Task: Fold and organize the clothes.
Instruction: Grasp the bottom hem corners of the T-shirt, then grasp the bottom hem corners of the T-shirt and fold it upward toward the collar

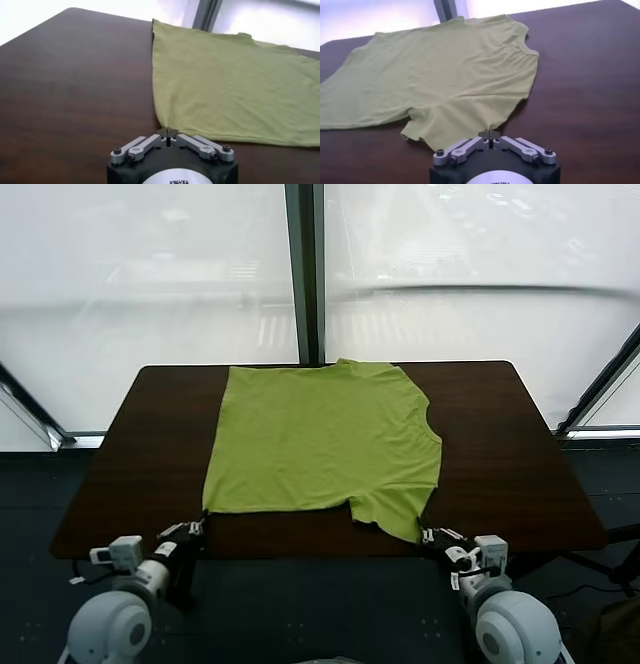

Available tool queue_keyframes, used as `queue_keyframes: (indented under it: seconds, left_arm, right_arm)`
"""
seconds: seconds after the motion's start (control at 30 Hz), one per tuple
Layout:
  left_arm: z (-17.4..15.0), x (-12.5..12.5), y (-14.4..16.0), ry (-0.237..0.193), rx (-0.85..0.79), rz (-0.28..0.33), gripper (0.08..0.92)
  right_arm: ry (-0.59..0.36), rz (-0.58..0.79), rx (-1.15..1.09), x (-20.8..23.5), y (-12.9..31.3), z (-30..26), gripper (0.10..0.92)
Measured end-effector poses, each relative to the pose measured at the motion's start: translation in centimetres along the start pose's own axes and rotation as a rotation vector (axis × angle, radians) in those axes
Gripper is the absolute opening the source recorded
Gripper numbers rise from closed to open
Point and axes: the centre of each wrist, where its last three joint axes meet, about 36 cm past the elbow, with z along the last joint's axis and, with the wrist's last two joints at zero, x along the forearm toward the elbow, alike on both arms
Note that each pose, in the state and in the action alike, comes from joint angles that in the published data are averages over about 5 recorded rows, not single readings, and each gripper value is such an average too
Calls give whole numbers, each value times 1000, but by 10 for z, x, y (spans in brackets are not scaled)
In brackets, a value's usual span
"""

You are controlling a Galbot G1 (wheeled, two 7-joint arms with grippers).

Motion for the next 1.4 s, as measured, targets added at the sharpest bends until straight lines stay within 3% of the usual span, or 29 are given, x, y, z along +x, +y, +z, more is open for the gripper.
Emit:
queue_keyframes:
  seconds: [0.3, 0.57, 0.77, 1.13, 1.4]
  left_arm:
    - [5, 28, -4, 35, -16, -1, 149]
    - [-3, 34, -4, 13, -11, 6, 149]
    - [-20, 22, -5, -22, 16, 12, 149]
    - [-58, -12, -3, -136, 26, 25, 149]
    - [-77, -42, -3, -180, 35, 43, 149]
  right_arm:
    - [14, 4, 17, 21, 3, -4, 139]
    - [-23, -6, 13, 7, -3, -18, 139]
    - [-58, 1, 34, -11, -12, -36, 139]
    - [-118, 20, -6, -62, -29, -61, 139]
    - [-156, 7, -28, -101, -41, -71, 139]
